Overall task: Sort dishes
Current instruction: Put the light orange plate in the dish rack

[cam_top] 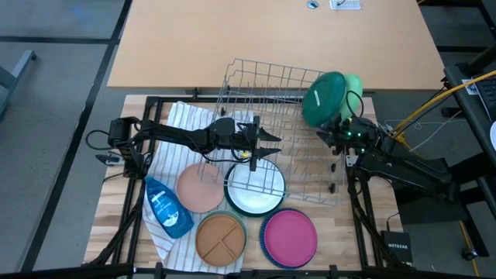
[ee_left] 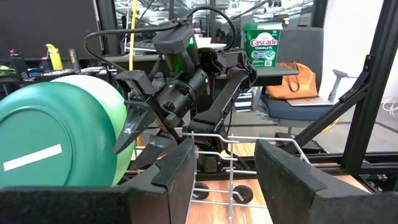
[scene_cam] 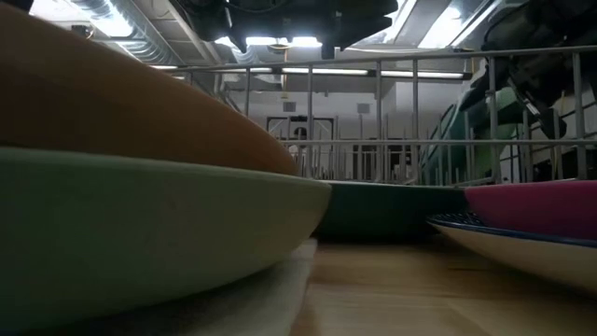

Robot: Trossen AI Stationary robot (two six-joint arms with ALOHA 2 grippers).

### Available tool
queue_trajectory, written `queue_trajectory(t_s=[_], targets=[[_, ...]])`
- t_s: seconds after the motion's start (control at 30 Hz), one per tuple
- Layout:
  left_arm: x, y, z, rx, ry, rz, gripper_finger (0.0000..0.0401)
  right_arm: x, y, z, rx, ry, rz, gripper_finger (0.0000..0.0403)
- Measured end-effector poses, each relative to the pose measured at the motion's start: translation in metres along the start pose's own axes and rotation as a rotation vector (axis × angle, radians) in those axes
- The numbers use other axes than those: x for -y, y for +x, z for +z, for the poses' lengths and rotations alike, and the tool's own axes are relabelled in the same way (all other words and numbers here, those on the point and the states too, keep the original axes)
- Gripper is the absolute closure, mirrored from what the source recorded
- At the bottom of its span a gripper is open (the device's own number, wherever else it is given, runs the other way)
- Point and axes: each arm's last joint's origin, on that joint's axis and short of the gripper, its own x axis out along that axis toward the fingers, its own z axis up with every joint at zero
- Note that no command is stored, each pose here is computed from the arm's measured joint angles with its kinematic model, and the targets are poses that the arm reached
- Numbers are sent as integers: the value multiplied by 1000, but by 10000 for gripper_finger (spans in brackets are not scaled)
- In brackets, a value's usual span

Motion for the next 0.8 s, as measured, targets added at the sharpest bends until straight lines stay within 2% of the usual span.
queue_trajectory(t_s=[0.5, 0.8], targets=[[0, 0, 0, 0, 1, 0, 245, -1, -1, -5, -168, -67, 3, 203], [0, 0, 1, 3, 1, 0, 245, -29, -21, -9, -185, -265, 137, 203]])
